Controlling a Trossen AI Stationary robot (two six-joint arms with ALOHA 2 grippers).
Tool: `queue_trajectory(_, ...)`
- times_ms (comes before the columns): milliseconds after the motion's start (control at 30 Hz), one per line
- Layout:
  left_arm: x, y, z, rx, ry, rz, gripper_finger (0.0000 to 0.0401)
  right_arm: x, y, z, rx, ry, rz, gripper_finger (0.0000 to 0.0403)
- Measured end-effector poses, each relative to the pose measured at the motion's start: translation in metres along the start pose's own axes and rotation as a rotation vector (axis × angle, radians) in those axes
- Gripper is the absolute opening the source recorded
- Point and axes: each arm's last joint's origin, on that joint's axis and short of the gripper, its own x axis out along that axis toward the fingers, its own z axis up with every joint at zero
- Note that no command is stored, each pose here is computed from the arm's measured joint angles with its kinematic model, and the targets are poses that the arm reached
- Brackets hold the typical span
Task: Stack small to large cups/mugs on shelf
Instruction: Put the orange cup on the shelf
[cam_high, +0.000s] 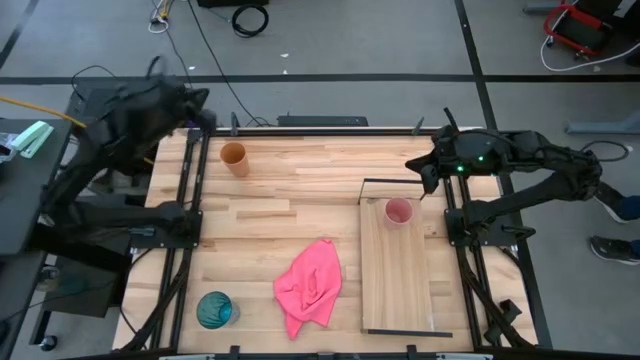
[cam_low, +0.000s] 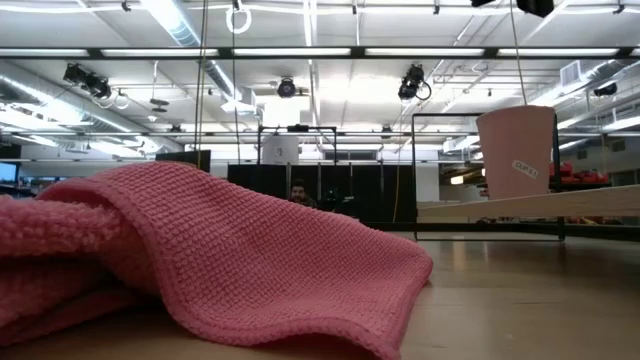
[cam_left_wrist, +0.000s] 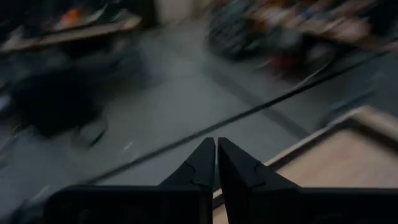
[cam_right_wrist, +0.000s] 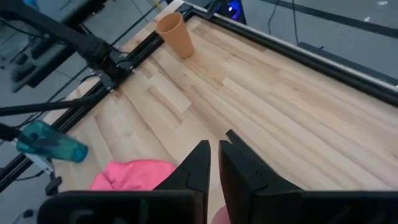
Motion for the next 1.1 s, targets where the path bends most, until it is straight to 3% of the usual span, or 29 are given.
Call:
queue_trajectory(100, 0.037, 0.014, -0.006, -0.045, 0.143, 0.025, 0.0033, 0.000, 0.003, -0.002, 0.001, 0.013, 0.017, 0.0041)
queue_trajectory(267, 0.092, 0.044, -0.025, -0.229, 0.418, -0.189, 0.0040, -0.001, 0.006, -0.005, 0.007, 0.026, 0.039, 0.0041)
queue_trajectory(367, 0.113, 0.057, -0.042, -0.312, 0.593, -0.227, 0.0046, -0.001, 0.006, -0.005, 0.007, 0.027, 0.040, 0.0041)
queue_trajectory(667, 0.125, 0.065, -0.074, -0.269, 0.967, -0.206, 0.0066, -0.001, 0.006, -0.005, 0.004, 0.025, 0.034, 0.0041)
queue_trajectory(967, 0.146, 0.057, -0.085, -0.180, 1.051, -0.087, 0.0095, 0.011, 0.012, -0.005, -0.016, 0.053, 0.005, 0.0041)
queue_trajectory(1100, 0.159, 0.052, -0.101, -0.133, 1.117, -0.030, 0.0105, 0.017, 0.014, -0.006, -0.024, 0.069, -0.011, 0.0041)
